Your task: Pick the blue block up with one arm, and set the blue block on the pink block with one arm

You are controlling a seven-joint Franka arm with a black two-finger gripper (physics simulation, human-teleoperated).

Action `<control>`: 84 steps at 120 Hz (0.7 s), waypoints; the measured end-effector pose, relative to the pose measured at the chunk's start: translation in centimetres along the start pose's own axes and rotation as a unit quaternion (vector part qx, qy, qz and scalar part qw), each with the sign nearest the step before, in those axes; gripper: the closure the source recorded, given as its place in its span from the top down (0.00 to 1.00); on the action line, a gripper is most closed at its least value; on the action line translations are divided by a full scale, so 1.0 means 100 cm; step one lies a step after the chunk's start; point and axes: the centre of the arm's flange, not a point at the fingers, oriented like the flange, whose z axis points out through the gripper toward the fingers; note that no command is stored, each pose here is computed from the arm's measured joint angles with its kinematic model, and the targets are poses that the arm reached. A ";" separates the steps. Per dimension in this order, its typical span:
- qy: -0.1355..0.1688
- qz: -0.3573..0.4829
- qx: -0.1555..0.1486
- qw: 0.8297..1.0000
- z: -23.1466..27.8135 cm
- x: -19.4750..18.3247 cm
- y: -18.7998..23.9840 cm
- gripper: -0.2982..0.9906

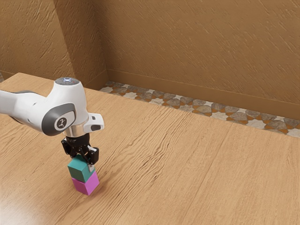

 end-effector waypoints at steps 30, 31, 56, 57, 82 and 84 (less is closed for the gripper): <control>-0.002 0.002 0.000 1.000 0.002 0.000 0.000 0.64; -0.002 0.002 0.000 1.000 0.002 0.000 0.000 0.64; 0.054 0.002 0.005 0.999 -0.050 -0.012 -0.001 0.72; 0.056 0.002 0.005 0.998 -0.052 -0.013 -0.002 0.72; 0.071 0.007 0.007 0.997 -0.070 -0.018 0.002 0.75; 0.071 0.007 0.008 0.997 -0.070 -0.018 0.002 0.75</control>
